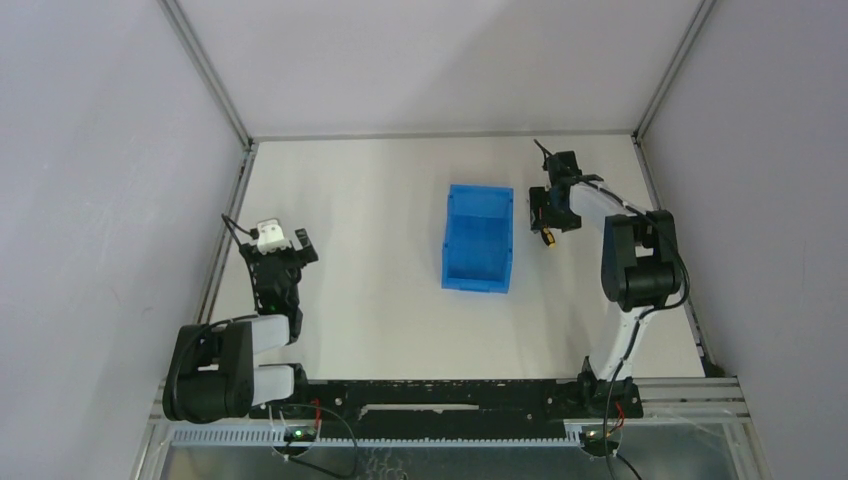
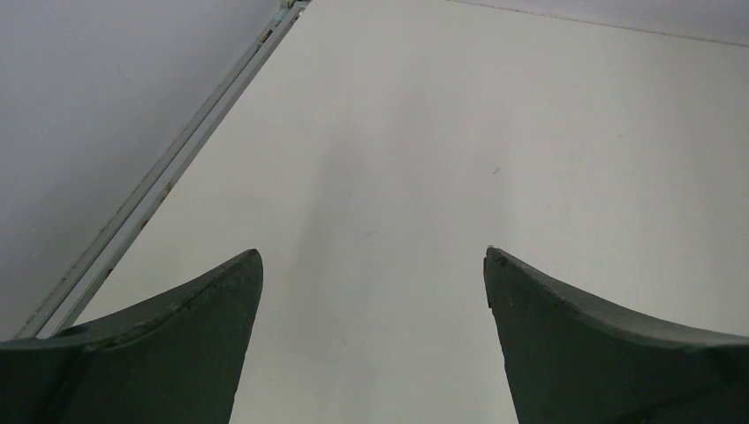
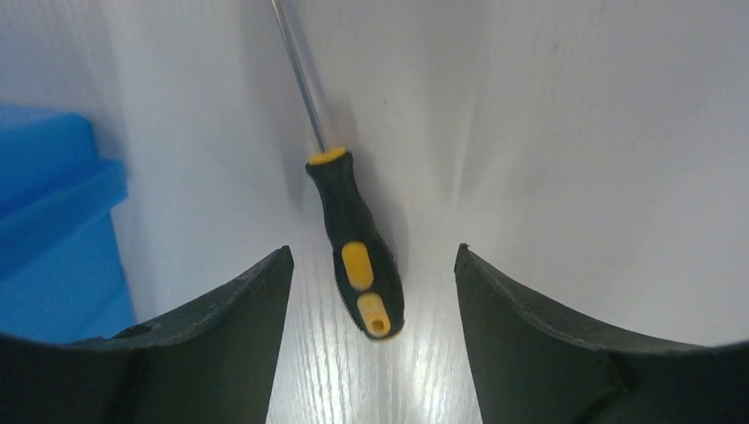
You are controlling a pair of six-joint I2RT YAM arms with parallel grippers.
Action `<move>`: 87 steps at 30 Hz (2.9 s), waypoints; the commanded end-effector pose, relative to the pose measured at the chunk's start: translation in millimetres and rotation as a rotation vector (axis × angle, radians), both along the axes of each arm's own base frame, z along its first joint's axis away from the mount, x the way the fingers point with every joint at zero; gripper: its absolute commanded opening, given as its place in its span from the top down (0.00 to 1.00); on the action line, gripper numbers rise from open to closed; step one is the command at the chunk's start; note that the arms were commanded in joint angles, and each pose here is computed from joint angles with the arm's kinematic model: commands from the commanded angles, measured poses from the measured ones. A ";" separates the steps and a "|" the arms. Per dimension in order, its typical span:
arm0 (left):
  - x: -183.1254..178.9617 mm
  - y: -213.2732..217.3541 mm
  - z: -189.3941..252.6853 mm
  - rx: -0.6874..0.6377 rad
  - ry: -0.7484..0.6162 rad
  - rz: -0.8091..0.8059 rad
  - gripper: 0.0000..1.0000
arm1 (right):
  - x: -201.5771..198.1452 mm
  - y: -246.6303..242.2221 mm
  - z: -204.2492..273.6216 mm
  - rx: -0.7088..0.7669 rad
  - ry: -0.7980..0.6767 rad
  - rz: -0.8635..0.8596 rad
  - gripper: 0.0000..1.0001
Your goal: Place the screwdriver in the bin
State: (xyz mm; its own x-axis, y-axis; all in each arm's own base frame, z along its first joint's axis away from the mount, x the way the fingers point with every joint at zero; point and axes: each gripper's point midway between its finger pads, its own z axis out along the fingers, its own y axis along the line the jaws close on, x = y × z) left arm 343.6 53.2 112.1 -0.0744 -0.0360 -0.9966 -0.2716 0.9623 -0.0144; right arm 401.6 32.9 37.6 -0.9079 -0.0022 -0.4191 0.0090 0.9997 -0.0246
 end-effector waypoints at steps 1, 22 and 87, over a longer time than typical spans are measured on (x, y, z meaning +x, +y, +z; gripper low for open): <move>9.6 -0.2 23.6 0.018 -0.069 -0.005 0.00 | 19.3 1.7 -1.7 0.004 -0.023 0.031 0.27; 9.7 -0.5 24.0 0.018 -0.069 -0.005 0.00 | -0.5 1.0 51.5 0.013 -0.067 -0.052 0.97; 9.6 -0.1 23.8 0.018 -0.069 -0.004 0.00 | -47.6 154.0 177.6 0.110 -0.467 -0.061 0.29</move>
